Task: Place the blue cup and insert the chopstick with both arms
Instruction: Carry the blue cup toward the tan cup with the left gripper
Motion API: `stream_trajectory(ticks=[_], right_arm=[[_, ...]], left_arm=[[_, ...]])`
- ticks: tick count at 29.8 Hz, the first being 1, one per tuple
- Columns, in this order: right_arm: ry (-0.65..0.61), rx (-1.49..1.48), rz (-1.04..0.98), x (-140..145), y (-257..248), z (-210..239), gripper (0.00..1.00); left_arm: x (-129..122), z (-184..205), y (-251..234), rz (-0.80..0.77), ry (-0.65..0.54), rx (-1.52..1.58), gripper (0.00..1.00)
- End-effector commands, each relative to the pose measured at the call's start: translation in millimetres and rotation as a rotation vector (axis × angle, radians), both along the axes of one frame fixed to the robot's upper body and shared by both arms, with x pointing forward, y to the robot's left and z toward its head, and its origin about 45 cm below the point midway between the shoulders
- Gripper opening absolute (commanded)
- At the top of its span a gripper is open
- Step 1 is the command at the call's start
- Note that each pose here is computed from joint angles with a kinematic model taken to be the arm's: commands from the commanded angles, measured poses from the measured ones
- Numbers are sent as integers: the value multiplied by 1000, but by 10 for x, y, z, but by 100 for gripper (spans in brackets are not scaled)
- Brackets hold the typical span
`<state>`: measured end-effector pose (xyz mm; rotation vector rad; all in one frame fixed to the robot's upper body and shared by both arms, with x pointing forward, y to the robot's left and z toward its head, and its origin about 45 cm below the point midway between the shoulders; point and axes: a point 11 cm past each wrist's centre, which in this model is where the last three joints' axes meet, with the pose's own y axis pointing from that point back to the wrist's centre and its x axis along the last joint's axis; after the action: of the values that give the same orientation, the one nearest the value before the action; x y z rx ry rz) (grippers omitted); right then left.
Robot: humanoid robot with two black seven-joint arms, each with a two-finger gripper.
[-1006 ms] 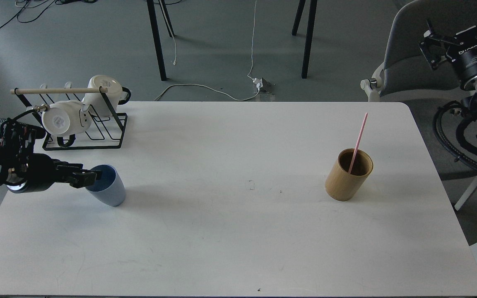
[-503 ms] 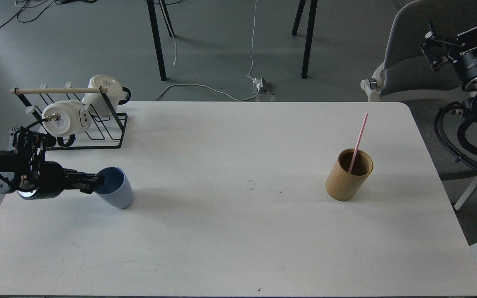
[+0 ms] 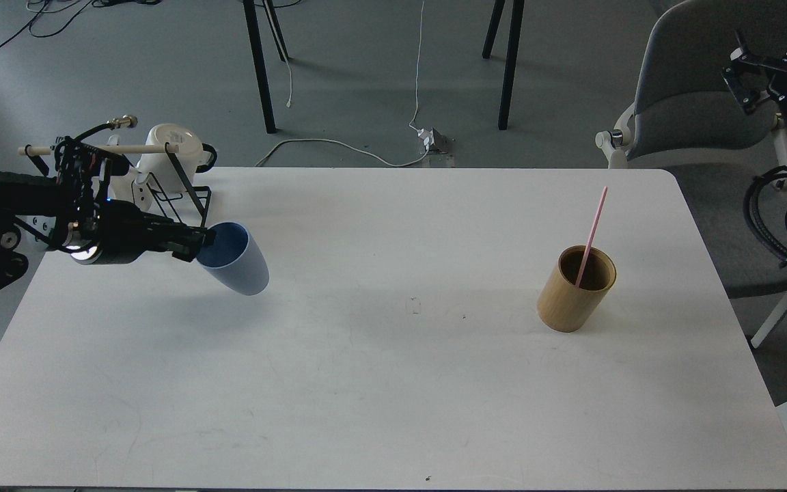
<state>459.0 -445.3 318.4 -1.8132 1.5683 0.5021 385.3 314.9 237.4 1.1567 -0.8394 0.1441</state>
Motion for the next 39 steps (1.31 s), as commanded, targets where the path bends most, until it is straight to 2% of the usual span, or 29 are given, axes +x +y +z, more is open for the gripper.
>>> stream_trajectory(ticks=[1,3,8,15,22,39], right_arm=[[-7,-43,-22,-41,-165,134,100],[-15,-65,-38,-78,-273,222,100],[-16,-95,-62,-143,-423,301,100],[1,-103,-86,-219,-537,238,100],[-8,-89,-85,-207,-509,230,100],[1,-90,-80,-198,-483,190,100]], left_arm=[[164,81,-748,-128,-56,-25,0],[204,37,-1063,-173,-92,18,0],[89,-170,-1737,-317,-132,75,0],[-20,-409,-2254,-376,-96,50,1],[-119,-560,-2389,-408,-56,53,2],[-27,-753,-2266,-339,-21,75,8]])
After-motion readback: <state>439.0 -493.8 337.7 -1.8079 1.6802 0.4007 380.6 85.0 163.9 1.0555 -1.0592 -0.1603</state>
